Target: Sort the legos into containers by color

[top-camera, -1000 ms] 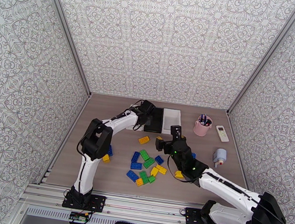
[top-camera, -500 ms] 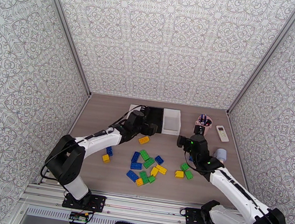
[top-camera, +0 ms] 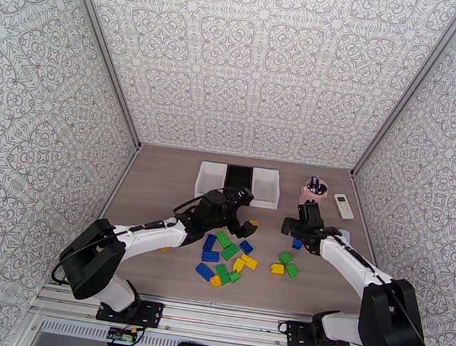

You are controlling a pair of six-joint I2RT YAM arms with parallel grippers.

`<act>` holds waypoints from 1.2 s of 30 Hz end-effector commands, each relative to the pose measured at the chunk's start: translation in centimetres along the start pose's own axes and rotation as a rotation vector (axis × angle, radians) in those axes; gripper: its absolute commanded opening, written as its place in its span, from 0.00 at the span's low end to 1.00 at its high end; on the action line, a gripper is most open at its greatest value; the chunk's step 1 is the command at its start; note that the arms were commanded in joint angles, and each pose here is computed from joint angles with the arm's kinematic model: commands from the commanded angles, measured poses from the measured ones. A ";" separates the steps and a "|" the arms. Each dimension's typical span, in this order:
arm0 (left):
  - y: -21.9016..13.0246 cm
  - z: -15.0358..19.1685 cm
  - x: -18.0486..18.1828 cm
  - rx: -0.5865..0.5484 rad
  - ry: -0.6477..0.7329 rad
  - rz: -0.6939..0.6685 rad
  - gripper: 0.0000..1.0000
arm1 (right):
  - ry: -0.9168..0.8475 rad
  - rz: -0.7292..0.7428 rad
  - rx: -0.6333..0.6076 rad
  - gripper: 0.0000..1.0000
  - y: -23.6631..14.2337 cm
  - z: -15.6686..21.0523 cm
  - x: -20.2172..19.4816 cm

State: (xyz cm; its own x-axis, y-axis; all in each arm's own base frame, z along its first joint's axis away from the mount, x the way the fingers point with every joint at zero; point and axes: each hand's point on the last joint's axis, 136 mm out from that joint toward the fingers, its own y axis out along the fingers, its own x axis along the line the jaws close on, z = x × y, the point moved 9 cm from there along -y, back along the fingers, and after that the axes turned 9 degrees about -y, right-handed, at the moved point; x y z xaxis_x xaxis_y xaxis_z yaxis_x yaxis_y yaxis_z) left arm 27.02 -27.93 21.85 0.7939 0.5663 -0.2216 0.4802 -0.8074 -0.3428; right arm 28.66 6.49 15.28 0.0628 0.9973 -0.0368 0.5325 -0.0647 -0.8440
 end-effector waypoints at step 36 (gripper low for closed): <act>-2.3 -0.5 -0.3 -0.065 0.054 0.083 1.00 | -0.032 -0.059 0.040 0.21 0.3 -1.0 3.6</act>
State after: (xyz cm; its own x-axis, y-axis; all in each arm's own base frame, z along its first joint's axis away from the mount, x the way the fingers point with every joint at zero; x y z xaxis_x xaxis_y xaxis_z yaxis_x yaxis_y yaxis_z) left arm 26.14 -27.21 22.74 0.8509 0.4830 -0.2065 0.4226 -0.8630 -0.2769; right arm 28.84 8.38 13.10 0.0382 0.9991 -0.0182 0.4151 -0.0324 -0.9092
